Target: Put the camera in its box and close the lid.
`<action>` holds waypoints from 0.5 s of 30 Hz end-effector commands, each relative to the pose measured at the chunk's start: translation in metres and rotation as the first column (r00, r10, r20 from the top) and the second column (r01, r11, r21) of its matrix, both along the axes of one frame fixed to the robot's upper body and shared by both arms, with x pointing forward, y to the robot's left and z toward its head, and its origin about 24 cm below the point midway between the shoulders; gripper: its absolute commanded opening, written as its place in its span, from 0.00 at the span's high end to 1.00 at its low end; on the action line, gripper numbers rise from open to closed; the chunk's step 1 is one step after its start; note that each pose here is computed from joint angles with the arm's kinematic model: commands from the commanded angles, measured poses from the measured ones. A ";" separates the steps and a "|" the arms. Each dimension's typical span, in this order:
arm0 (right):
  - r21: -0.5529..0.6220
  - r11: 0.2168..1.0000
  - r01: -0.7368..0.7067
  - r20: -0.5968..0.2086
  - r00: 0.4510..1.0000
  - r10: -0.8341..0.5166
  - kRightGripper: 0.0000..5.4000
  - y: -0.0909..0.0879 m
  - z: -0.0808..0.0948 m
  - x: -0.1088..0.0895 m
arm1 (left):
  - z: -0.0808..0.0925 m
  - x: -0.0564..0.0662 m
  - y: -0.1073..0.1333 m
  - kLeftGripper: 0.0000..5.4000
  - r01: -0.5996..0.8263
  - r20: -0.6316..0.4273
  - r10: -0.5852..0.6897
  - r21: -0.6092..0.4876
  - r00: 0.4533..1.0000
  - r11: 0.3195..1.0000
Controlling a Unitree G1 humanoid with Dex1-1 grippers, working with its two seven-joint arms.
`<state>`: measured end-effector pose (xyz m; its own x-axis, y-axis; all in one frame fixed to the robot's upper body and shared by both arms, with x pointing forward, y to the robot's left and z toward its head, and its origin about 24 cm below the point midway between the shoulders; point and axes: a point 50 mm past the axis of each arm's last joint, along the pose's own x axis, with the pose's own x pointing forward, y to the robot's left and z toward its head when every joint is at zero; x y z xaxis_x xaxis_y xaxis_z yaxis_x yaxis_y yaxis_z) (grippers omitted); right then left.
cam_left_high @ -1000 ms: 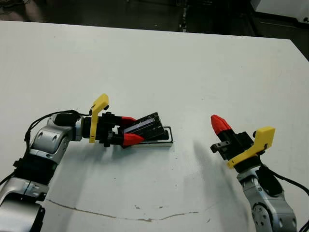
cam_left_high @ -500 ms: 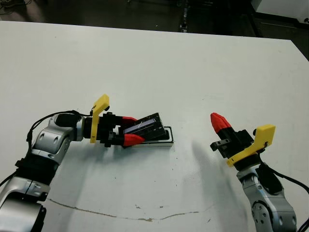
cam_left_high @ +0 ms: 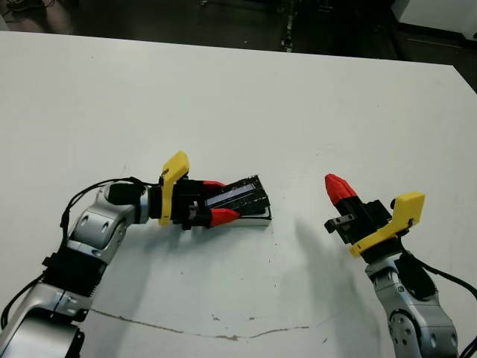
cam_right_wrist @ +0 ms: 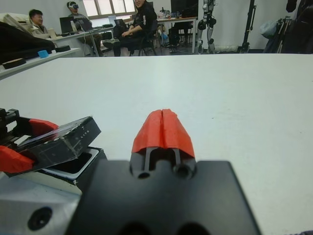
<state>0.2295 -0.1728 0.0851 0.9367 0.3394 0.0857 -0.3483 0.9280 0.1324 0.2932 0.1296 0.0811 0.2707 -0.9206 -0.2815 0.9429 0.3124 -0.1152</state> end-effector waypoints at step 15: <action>-0.015 1.000 0.015 -0.016 1.000 -0.015 1.00 -0.006 -0.003 -0.001 | -0.030 -0.008 -0.031 0.41 0.157 -0.112 -0.155 0.017 0.982 0.987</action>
